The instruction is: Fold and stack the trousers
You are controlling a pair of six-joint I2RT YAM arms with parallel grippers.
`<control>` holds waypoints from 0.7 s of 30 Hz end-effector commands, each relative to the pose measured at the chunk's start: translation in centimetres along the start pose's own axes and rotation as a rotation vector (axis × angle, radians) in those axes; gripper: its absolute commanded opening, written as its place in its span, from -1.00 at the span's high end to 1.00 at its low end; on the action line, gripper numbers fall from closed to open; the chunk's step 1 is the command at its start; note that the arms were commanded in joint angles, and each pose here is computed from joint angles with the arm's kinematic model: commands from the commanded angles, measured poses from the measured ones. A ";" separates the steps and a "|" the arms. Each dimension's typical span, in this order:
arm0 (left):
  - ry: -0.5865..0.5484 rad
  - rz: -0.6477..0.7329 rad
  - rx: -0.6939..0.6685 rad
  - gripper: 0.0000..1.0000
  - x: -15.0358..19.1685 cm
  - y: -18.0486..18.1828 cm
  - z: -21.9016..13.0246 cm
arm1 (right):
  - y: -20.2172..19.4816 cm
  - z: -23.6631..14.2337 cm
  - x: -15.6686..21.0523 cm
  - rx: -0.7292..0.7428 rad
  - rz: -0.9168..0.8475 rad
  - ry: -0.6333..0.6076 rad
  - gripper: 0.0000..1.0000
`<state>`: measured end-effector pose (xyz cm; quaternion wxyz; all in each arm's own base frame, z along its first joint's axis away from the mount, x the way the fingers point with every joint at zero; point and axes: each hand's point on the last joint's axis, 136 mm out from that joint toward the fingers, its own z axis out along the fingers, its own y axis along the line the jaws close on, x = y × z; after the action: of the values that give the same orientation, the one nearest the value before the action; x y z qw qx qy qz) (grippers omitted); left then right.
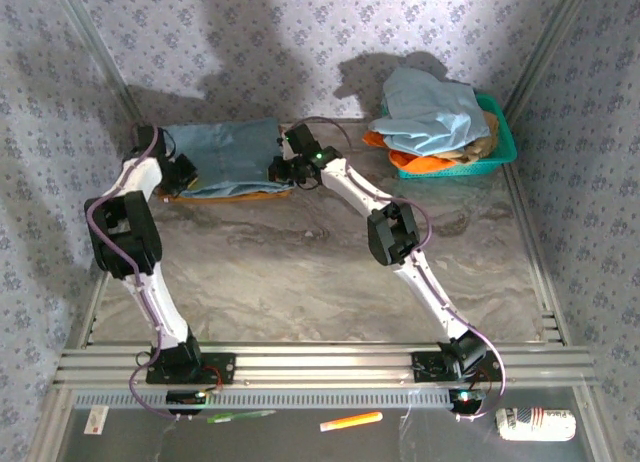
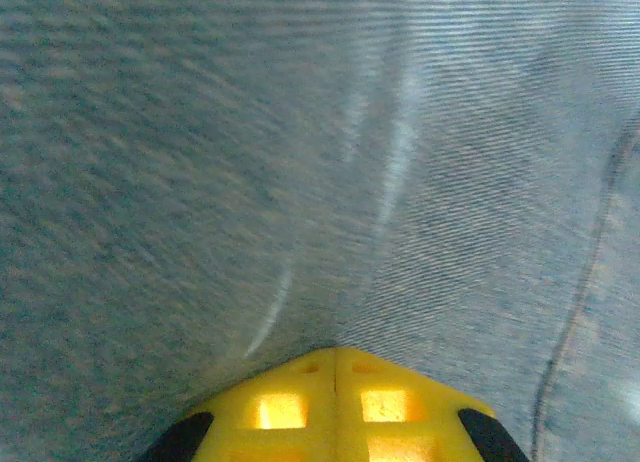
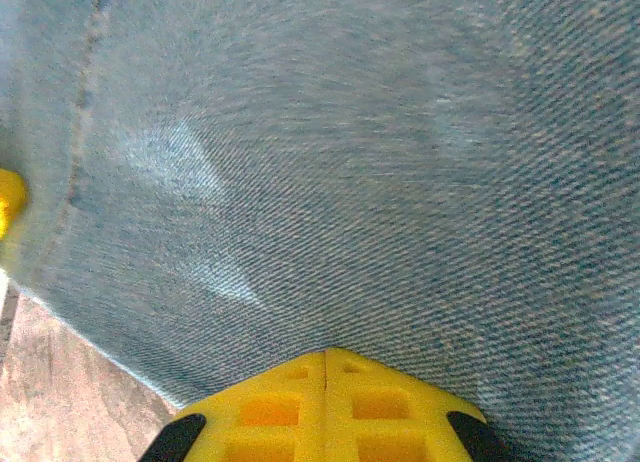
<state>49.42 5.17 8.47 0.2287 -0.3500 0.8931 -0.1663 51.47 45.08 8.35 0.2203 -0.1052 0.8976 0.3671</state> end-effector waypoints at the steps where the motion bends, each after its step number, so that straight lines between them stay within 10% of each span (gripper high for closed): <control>1: -0.123 -0.036 -0.058 1.00 -2.9 2.1 -0.8 | -2.4 1.0 1.1 0.042 0.052 0.036 0.83; 11: -0.143 -0.012 -0.157 1.00 -5.3 5.4 -0.2 | -4.3 0.7 1.0 0.069 0.090 0.051 0.25; 21: -0.308 0.065 -0.165 0.91 -6.2 -0.8 -10.1 | 3.2 -13.2 -5.9 0.069 -0.090 -0.104 -0.10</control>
<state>49.78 10.79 12.46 0.2841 -0.3754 0.8796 -0.0682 51.87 41.40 12.73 0.2272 -0.1096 0.9042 0.3445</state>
